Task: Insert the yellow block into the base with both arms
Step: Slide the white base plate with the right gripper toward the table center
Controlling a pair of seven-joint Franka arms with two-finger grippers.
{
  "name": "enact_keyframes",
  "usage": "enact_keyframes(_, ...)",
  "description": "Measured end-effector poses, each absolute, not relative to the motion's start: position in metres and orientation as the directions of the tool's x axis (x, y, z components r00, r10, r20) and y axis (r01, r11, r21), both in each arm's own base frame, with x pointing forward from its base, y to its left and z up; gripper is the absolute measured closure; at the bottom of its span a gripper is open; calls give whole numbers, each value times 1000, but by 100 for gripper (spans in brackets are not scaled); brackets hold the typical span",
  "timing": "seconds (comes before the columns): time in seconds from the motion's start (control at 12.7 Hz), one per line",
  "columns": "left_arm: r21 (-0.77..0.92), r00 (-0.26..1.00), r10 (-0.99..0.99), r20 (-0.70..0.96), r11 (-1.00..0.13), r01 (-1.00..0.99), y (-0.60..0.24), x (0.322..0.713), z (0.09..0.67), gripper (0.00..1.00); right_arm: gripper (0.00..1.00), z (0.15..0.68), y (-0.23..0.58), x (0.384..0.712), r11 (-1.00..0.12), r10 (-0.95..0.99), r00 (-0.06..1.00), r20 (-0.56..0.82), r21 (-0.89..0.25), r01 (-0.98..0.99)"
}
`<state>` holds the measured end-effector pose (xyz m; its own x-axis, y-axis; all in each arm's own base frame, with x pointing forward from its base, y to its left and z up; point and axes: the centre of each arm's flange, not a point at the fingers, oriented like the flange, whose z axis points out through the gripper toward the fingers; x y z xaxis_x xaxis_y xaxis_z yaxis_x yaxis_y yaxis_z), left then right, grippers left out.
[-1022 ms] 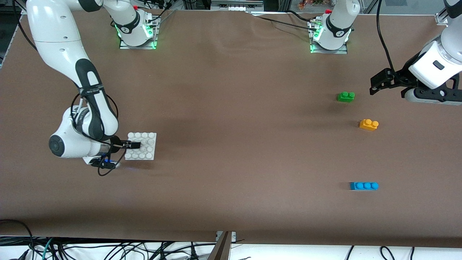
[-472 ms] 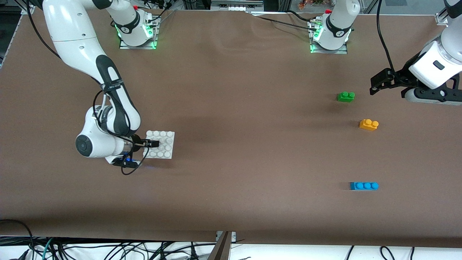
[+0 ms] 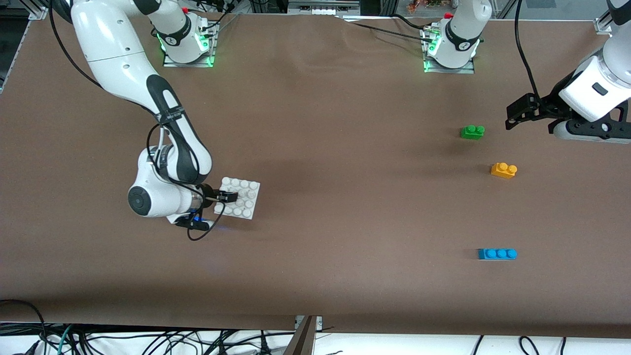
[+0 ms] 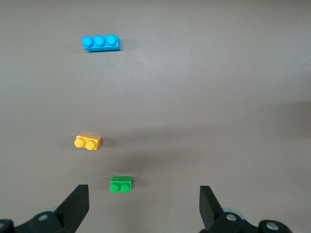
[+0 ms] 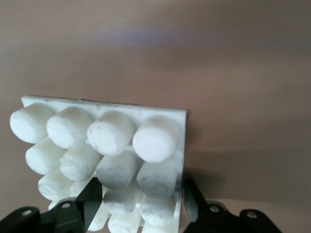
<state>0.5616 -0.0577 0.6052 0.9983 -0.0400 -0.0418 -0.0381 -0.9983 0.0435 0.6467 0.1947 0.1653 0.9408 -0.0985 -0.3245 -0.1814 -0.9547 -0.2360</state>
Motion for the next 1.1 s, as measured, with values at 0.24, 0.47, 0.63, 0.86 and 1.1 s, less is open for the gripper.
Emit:
enact_keyframes(0.24, 44, 998, -40, -42, -998, -39, -58, 562, 605, 0, 23, 166, 241, 642, -958, -97, 944, -316, -227, -175)
enact_keyframes(0.47, 44, 998, -41, -42, -998, -39, -58, 562, 605, 0, 23, 167, 271, 639, -962, -67, 953, -297, -233, -140)
enact_keyframes(0.63, 44, 998, -41, -42, -998, -39, -58, 562, 605, 0, 23, 168, 294, 635, -964, -41, 963, -265, -242, -108)
enact_keyframes(0.86, 44, 998, -41, -42, -998, -39, -58, 562, 605, 0, 23, 168, 328, 626, -965, -16, 977, -213, -251, -71)
enact_keyframes(1.1, 44, 998, -41, -42, -998, -39, -58, 562, 605, 0, 23, 169, 352, 618, -965, 0, 982, -188, -257, -49)
